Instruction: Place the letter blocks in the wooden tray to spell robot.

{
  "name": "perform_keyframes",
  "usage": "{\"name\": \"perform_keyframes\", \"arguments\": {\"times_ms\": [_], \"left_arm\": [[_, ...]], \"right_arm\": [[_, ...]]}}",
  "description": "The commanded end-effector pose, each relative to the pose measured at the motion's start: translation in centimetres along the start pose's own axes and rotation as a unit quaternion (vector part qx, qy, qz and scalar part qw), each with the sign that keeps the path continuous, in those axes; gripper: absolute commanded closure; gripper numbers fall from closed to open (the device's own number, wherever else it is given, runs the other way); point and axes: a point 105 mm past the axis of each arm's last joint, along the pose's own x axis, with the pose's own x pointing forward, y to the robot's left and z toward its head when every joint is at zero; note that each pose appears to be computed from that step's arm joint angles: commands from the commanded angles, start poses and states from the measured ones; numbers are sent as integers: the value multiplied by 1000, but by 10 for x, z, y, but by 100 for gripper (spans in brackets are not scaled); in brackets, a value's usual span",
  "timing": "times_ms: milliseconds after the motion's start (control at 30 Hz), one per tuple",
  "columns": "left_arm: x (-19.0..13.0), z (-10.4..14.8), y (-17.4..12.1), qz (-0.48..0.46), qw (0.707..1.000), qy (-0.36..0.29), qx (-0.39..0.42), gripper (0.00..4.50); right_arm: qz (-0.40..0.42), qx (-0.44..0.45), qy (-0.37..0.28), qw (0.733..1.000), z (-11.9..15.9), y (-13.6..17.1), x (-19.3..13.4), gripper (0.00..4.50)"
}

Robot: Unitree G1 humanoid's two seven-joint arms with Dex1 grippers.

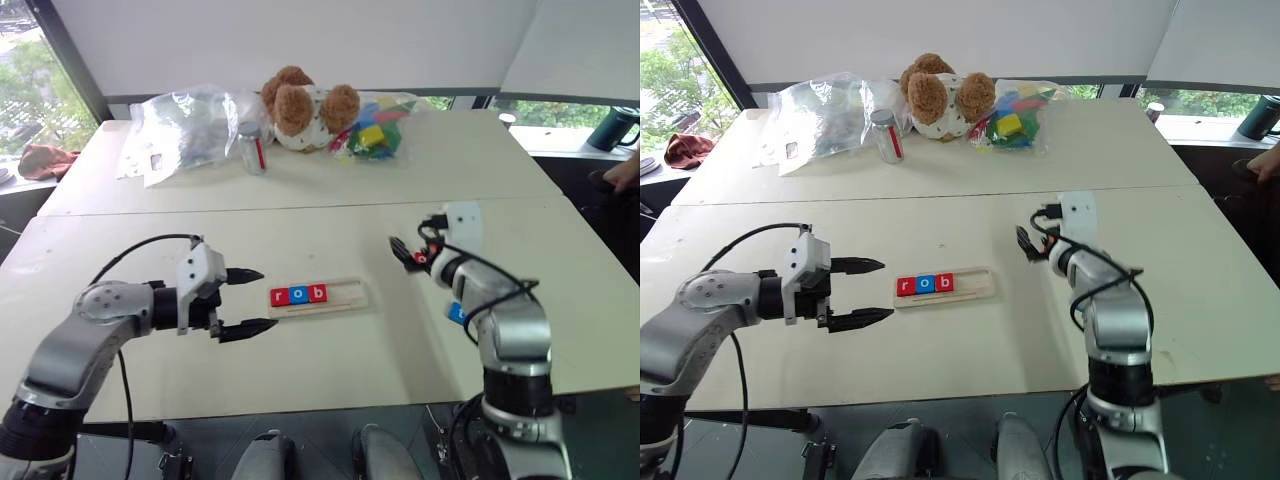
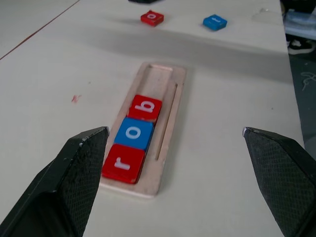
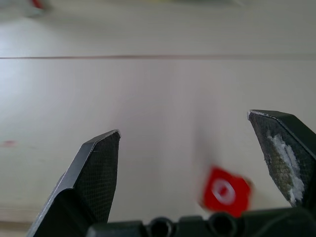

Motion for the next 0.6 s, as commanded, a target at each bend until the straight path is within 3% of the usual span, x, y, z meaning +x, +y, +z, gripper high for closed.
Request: {"name": "perform_keyframes", "arguments": {"times_ms": [33,400,500,600], "left_arm": [[4,5,3,-7,1000,-5,16,0],[6,3,8,-4,1000,-4,16,0],[4,2,8,2,1000,-3,14,0],[3,1,7,6,1000,-3,12,0]], "right_arm": [[-44,3,-22,999,10,0,-8,6],[-66,41,13,997,-14,4,20,6],[-76,34,22,996,-21,1,26,87],[-77,26,21,997,-24,0,29,231]]}}
